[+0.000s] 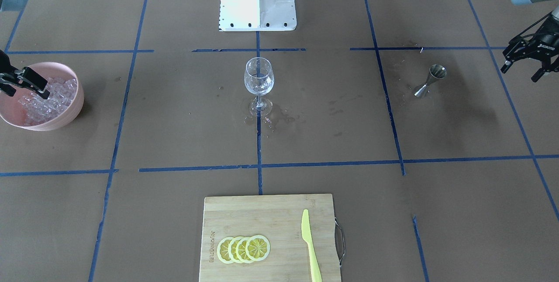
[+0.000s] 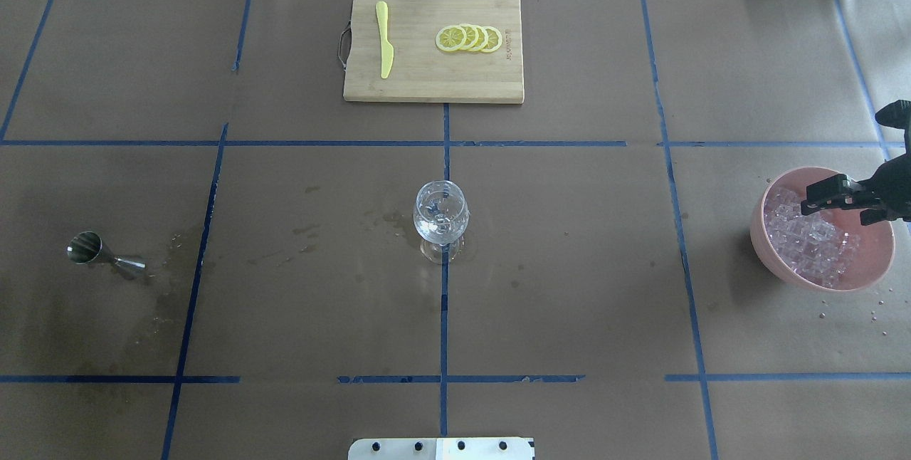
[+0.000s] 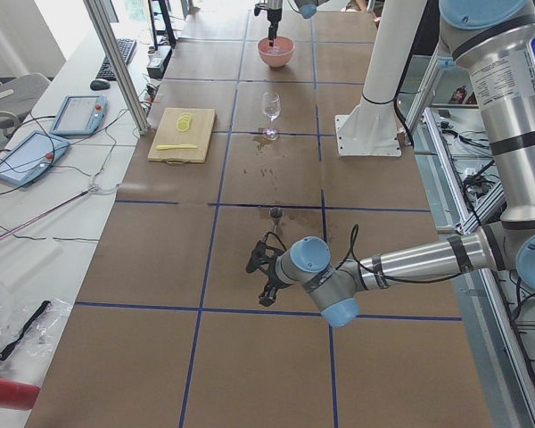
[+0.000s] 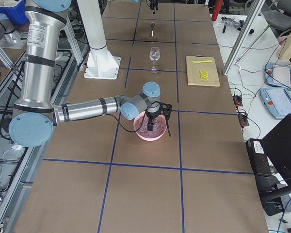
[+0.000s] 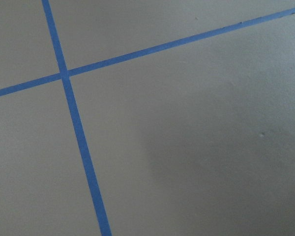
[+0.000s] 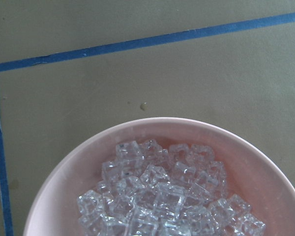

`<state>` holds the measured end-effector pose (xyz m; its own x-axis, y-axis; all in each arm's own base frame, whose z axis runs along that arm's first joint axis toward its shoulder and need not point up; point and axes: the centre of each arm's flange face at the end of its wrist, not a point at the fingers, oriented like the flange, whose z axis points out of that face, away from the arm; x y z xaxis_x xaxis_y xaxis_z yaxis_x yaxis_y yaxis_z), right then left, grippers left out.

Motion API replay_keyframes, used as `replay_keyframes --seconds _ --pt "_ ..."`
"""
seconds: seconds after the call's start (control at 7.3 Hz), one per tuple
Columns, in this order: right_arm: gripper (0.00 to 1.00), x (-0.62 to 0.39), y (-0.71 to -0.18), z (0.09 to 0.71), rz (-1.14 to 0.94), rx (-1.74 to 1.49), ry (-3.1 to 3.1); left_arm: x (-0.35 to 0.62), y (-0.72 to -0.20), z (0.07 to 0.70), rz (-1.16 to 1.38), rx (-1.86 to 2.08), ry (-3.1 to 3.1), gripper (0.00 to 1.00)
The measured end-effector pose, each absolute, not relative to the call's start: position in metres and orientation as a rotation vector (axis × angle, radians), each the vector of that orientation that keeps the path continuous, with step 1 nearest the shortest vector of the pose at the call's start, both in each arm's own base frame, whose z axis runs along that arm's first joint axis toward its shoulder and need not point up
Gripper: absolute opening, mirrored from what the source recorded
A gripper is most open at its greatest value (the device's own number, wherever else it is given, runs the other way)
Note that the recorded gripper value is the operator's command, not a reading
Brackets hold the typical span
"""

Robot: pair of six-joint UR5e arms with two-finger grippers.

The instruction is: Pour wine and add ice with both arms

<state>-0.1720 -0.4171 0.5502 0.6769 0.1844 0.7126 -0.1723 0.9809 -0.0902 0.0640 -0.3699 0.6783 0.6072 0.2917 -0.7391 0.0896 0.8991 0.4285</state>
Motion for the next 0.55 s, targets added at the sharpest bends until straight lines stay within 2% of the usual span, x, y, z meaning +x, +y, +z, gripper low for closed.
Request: replay_keyframes --seconds 0.14,0.27,0.41,0.55 --pt "0.86 -0.179 -0.415 0.554 0.211 -0.031 -0.794 0.058 -0.392 0.666 0.098 0.433 0.944 1.00" --pt "0.68 -0.185 -0.413 0.559 0.212 -0.045 -0.787 0.055 -0.403 0.660 0.086 0.421 0.955 1.00" --pt "0.20 -0.188 -0.412 0.563 0.212 -0.054 -0.781 0.053 -0.406 0.658 0.080 0.415 0.958 1.00" --pt "0.00 -0.189 -0.412 0.566 0.214 -0.061 -0.777 0.052 -0.407 0.656 0.078 0.413 0.959 1.00"
